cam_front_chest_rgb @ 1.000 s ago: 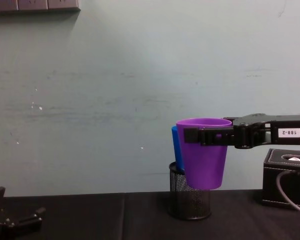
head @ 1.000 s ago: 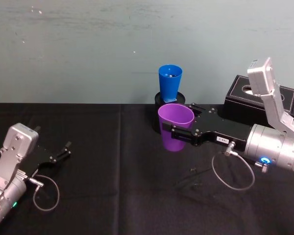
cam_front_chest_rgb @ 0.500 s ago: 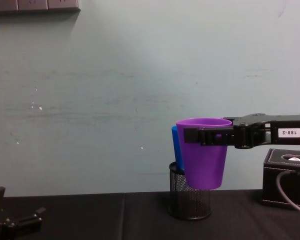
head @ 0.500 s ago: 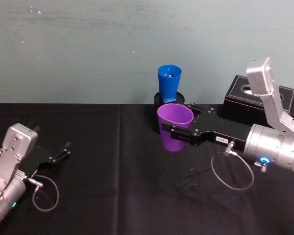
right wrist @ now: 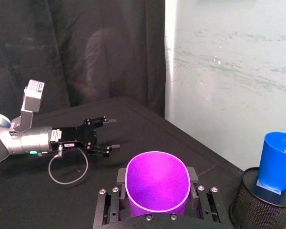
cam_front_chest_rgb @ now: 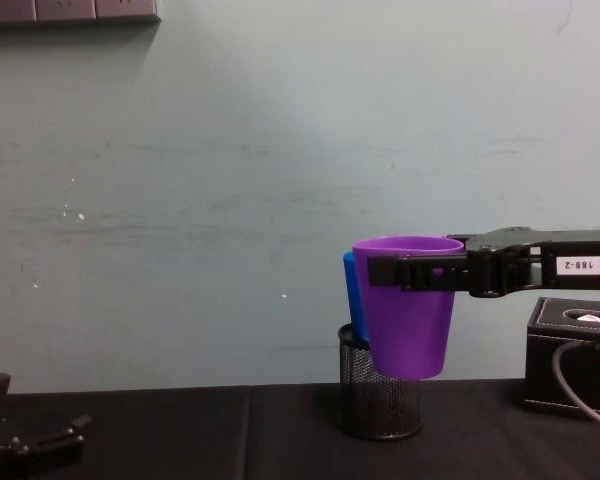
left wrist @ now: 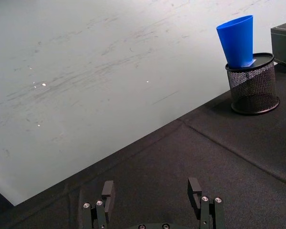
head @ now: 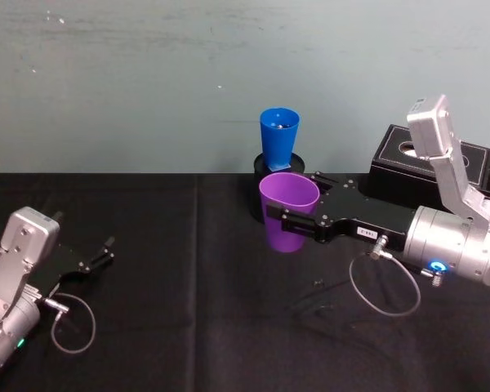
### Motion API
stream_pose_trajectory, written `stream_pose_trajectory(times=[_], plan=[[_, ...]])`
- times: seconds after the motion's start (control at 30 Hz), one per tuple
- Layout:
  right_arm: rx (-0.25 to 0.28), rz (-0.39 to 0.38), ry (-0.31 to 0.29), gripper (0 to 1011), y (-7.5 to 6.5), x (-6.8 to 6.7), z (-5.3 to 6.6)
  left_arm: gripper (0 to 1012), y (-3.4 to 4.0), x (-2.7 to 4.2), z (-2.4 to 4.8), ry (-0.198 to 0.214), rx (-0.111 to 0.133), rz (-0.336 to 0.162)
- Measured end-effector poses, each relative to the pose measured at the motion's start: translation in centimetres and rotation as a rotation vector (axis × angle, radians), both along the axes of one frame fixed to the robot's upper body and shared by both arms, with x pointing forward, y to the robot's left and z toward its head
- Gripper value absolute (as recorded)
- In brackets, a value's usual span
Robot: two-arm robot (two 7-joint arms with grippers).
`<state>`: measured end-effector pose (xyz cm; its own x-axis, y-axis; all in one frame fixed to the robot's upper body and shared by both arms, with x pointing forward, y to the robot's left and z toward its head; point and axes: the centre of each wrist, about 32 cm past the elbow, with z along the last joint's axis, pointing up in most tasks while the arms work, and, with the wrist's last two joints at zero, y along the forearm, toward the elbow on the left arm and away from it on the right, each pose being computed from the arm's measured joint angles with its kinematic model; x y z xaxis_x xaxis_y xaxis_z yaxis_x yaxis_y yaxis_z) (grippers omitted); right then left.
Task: Pick up one cup with a gripper and tap it against the other cup.
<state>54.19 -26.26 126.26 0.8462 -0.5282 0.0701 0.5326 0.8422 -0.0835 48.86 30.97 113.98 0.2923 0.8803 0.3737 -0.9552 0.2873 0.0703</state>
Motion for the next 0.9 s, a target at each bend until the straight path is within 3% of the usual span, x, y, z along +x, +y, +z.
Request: stream_pose_trajectory(times=[0.5,0.9], plan=[[-0.001,0.005,-0.005,729,0.1,0.0,-0.1,1005,0.0,0.0,0.0,0.0,0.0,0.0],[-0.036,0.045,-0.011,728,0.1,-0.6,-1.8,1005,0.0,0.0,0.0,0.0,0.0,0.0]])
